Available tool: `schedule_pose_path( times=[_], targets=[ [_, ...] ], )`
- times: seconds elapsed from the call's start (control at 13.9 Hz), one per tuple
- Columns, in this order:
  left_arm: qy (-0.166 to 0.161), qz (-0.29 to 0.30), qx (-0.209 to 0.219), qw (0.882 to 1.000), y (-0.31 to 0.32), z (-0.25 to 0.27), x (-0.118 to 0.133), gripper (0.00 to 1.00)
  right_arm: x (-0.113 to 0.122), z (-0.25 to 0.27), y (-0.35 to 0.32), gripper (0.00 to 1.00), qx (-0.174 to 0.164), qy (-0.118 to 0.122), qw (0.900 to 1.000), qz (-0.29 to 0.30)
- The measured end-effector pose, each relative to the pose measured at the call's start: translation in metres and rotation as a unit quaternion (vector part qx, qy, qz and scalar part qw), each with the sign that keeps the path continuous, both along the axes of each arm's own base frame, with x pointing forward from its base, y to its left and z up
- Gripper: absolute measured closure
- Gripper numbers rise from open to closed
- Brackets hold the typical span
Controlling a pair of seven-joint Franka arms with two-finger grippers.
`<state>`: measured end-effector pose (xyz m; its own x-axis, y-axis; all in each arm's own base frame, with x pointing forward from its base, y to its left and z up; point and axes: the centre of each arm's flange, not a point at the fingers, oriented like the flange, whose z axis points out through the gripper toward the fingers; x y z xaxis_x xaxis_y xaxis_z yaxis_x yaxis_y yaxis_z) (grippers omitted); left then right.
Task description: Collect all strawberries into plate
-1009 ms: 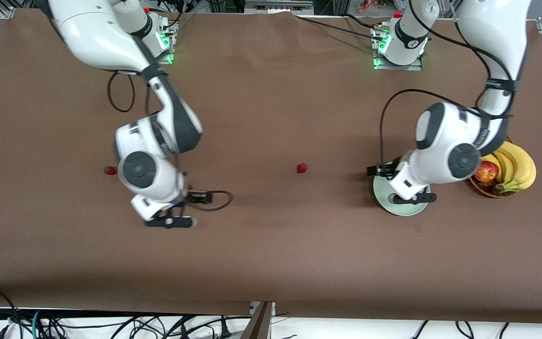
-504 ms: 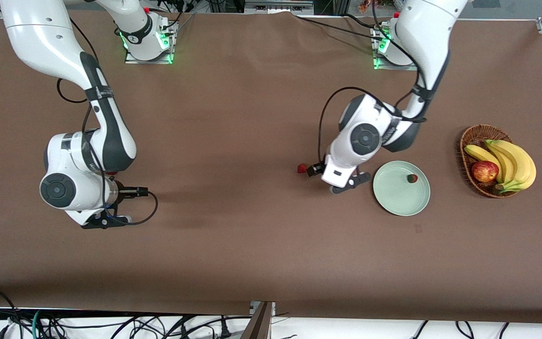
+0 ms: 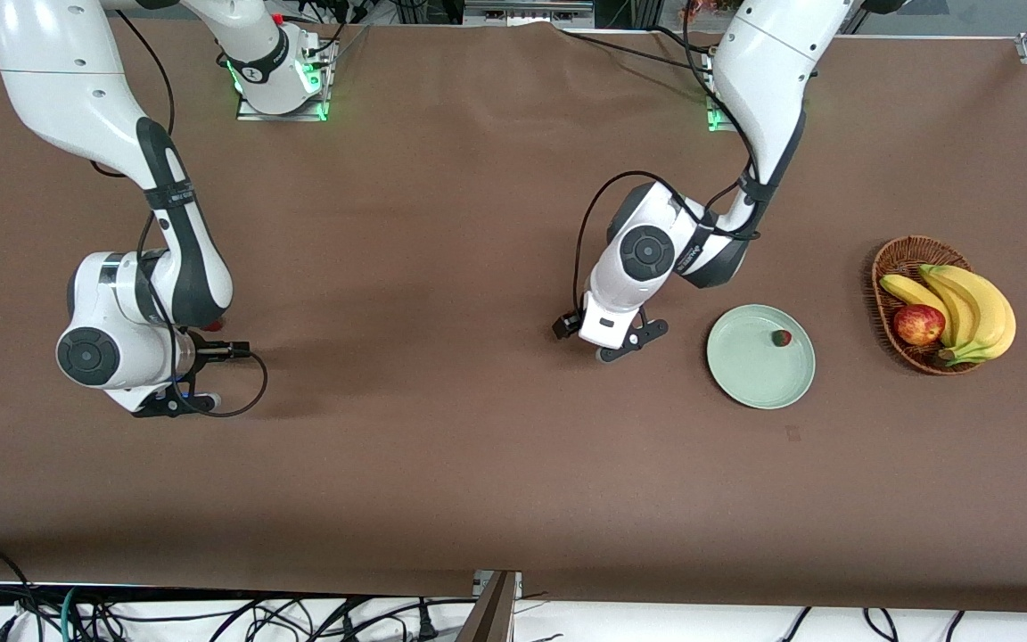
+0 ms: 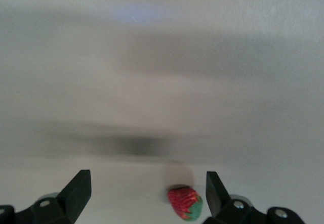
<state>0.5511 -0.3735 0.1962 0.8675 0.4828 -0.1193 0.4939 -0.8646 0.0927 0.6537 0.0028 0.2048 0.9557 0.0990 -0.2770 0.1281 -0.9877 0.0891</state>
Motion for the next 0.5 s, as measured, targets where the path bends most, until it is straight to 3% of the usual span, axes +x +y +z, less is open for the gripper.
schedule_pose_path(
  times=[0.14, 0.36, 0.5],
  targets=[
    [-0.007, 0.0, -0.003, 1.0, -0.003, -0.008, -0.001, 0.02, -0.008, -0.009, -0.01, 0.0, 0.001, 0.011, 1.0, 0.011],
    [-0.012, -0.014, 0.003, 1.0, -0.011, -0.014, -0.007, 0.32, -0.02, -0.02, -0.021, 0.0, 0.007, 0.029, 0.999, 0.031],
    [-0.014, -0.018, 0.005, 1.0, -0.012, -0.014, -0.007, 0.41, -0.025, -0.025, -0.027, 0.0, 0.007, 0.036, 0.999, 0.033]
  ],
)
